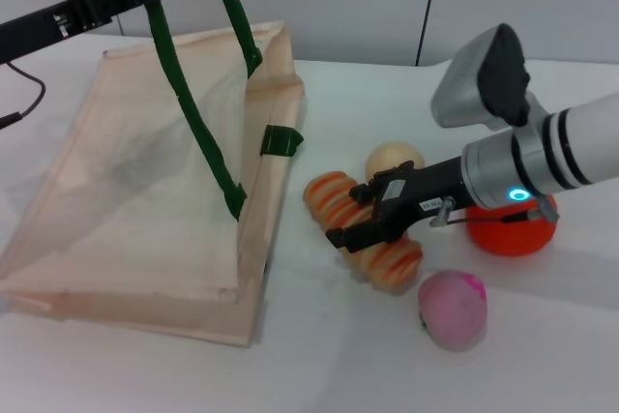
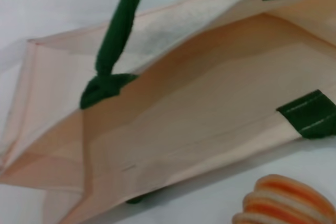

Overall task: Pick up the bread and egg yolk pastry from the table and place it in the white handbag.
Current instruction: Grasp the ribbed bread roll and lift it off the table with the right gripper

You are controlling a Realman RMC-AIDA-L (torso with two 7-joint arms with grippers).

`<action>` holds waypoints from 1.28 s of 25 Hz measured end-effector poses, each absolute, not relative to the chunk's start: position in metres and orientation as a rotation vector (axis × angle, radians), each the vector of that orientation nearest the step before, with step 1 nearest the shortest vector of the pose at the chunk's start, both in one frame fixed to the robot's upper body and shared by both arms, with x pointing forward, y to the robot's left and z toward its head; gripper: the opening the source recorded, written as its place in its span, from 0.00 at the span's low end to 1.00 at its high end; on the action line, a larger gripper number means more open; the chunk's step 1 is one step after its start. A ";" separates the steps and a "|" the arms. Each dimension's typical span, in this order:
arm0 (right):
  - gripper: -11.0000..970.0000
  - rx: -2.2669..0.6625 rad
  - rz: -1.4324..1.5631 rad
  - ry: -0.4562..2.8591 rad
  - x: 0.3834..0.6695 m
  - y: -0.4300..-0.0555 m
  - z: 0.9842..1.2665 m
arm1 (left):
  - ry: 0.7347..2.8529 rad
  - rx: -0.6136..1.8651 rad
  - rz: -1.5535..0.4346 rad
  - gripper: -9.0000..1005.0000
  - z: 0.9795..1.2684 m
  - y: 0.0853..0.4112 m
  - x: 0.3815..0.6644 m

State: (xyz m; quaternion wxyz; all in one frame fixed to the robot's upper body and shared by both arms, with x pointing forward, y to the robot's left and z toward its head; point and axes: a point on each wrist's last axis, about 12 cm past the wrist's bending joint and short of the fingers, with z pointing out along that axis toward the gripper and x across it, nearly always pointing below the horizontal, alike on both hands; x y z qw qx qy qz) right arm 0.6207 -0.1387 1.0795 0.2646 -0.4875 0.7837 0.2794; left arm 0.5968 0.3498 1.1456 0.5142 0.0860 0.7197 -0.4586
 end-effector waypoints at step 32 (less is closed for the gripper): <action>0.69 -1.259 0.733 2.193 0.630 -0.147 1.088 | 1.741 0.214 -1.101 0.13 1.145 0.349 0.597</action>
